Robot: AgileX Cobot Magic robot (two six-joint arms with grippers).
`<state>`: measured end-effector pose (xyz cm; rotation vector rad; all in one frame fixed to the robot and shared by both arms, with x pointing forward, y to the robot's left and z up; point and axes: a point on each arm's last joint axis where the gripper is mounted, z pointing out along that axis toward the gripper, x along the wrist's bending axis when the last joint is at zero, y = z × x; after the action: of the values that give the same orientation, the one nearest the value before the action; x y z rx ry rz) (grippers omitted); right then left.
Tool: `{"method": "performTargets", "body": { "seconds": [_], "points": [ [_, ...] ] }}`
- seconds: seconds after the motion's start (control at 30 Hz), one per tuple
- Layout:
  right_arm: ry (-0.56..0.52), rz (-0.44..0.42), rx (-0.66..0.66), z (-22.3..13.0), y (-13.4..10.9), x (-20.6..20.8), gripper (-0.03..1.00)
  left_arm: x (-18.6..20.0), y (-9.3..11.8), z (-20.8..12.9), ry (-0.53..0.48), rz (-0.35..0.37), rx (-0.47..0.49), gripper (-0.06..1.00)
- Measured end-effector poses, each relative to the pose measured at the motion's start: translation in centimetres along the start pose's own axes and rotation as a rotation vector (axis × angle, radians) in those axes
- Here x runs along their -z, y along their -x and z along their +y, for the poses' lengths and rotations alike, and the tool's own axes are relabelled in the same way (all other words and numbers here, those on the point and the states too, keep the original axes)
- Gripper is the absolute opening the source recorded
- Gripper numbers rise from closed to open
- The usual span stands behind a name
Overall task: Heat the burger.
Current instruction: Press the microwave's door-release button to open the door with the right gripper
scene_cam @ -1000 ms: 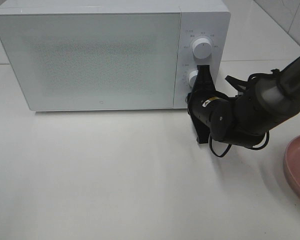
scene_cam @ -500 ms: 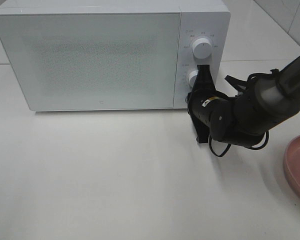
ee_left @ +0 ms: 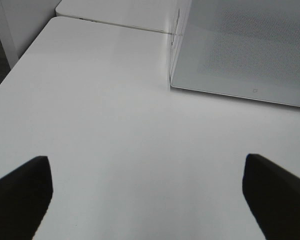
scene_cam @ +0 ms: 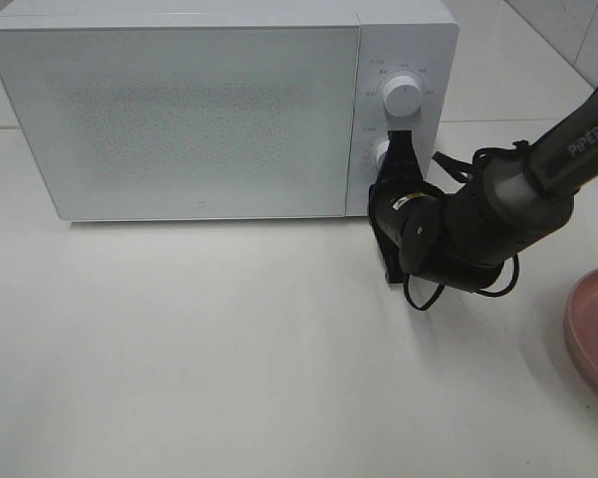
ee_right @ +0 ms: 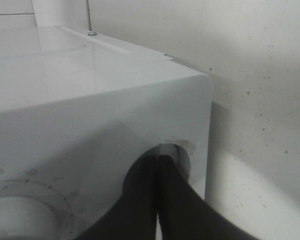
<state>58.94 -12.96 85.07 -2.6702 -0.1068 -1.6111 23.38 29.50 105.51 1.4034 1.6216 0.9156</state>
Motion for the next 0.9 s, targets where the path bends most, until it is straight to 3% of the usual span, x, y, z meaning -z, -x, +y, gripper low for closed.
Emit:
{"method": "performTargets", "body": {
  "seconds": [0.9],
  "points": [
    [0.024,-0.026,0.011,-0.37,-0.17,-0.29,0.00,0.00,0.00,0.00,0.000,0.000,0.000,0.97]
  ]
}}
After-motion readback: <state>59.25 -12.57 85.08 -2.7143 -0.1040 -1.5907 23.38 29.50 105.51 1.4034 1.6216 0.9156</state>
